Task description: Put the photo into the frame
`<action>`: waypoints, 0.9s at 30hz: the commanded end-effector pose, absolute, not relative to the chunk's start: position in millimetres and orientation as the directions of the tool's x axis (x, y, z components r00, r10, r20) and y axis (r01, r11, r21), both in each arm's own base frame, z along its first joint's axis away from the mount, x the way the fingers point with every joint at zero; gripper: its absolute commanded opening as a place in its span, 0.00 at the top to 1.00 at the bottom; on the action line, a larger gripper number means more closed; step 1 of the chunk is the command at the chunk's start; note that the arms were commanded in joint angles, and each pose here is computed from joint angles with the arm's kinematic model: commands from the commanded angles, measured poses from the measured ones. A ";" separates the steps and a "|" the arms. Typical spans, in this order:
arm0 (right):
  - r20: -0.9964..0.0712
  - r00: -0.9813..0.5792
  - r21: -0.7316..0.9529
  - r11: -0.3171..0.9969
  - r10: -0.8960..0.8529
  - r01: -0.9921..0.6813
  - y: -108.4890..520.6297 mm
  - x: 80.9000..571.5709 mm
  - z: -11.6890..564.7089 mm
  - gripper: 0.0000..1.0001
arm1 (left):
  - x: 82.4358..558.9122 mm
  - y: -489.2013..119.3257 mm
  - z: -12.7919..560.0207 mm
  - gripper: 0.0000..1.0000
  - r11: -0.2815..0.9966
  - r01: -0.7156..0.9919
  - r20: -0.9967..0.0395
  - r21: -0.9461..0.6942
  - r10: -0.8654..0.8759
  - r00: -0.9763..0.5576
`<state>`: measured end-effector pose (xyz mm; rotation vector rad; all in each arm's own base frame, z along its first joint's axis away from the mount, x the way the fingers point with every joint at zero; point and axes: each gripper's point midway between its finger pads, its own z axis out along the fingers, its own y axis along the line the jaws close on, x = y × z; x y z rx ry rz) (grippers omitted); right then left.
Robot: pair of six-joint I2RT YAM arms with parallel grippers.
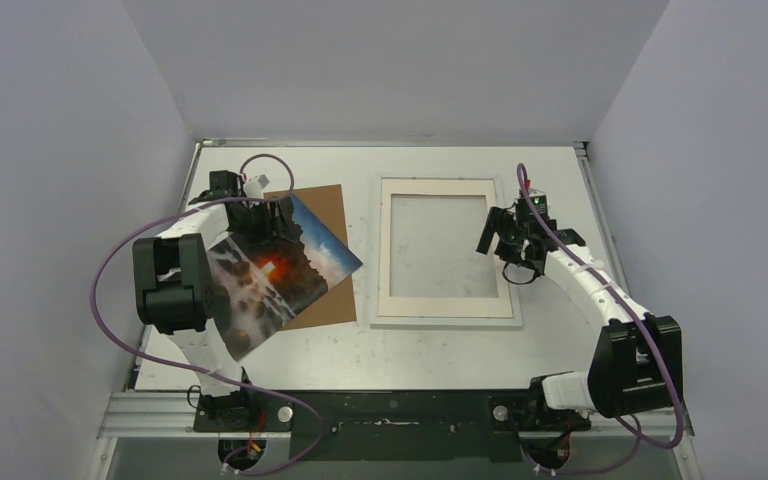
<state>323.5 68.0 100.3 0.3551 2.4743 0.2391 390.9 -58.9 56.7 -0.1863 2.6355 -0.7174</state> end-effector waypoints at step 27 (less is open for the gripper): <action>-0.469 -0.825 0.244 0.944 0.315 0.222 86.6 241.5 78.0 0.09 | 397.4 -61.6 66.6 0.47 0.849 0.019 -0.370 -0.528 -0.209 -0.905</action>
